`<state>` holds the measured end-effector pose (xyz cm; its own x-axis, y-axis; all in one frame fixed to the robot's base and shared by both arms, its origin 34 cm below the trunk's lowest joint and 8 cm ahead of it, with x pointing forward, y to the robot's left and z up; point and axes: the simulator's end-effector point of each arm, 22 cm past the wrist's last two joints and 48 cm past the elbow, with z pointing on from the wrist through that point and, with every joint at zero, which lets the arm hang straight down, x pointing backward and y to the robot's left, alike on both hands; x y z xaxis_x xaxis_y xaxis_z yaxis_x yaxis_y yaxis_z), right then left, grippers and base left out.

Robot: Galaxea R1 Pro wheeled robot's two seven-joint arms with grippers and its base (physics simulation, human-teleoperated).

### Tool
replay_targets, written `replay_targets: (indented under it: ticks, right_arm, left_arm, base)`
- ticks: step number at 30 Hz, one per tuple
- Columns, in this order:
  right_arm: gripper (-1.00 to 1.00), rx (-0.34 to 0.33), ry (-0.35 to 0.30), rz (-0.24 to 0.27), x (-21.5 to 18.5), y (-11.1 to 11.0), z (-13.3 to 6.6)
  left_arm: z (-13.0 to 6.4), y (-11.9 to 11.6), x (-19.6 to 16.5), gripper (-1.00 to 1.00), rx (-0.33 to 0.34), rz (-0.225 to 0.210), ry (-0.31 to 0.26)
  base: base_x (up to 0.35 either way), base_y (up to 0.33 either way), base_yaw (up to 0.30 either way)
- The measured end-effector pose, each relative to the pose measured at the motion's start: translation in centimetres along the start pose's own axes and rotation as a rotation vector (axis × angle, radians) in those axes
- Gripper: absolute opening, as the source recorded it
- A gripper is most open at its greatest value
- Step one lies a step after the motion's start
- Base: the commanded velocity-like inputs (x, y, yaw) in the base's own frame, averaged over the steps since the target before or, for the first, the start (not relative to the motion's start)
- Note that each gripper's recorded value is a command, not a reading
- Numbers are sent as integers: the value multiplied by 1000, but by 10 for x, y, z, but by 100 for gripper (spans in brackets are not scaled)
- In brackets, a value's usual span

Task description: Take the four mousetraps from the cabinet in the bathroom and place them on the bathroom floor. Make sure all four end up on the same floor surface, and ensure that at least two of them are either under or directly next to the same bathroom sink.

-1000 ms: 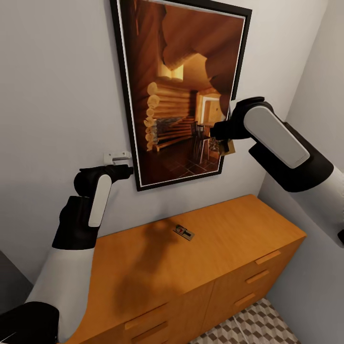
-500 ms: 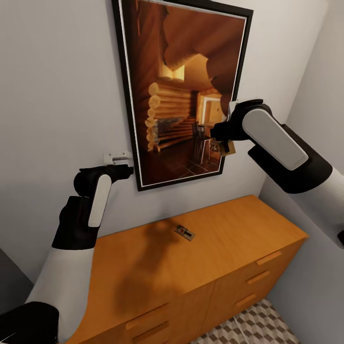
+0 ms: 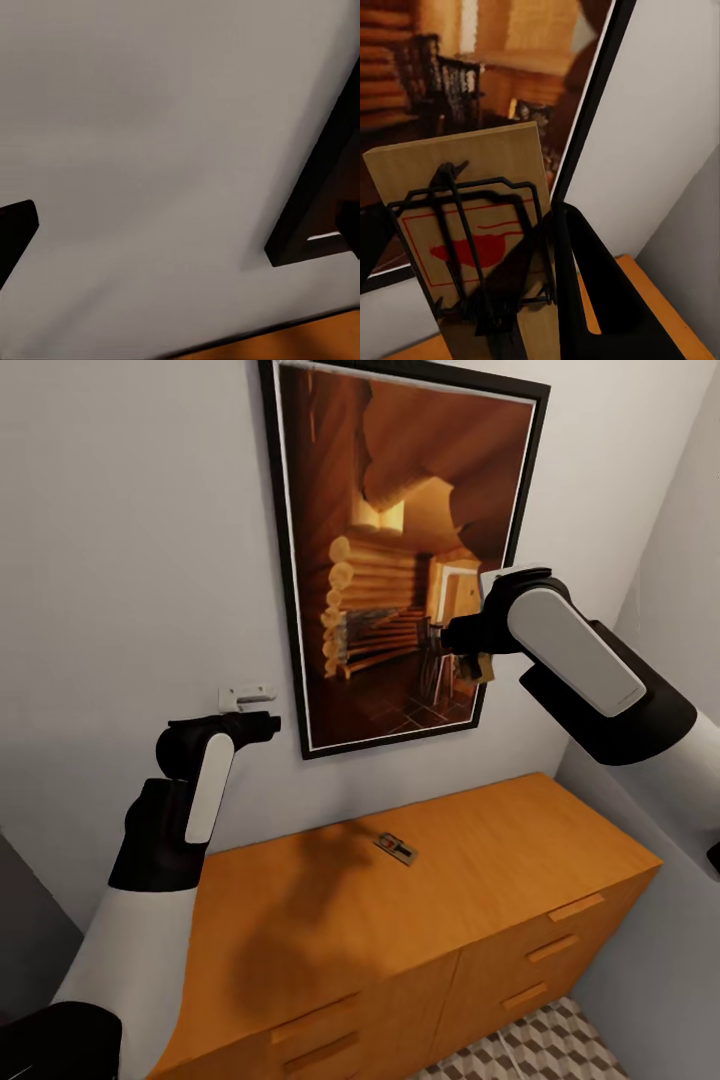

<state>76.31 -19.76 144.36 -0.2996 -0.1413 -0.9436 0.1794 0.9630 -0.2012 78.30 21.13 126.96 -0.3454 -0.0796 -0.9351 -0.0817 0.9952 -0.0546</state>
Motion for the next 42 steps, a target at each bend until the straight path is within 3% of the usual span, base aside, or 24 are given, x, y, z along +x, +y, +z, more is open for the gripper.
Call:
replay_targets:
  ticks: [31, 42]
  right_arm:
    - [-100, 1, -2, 3, -1, -1, 0]
    - [-100, 1, -6, 5, -3, -2, -4]
  left_arm:
    - [-1, -1, 0, 100, 3, -1, -1]
    - [-3, -1, -3, 100, 3, -2, -6]
  base:
    - [-16, -79, 10]
    - [-26, -124, 122]
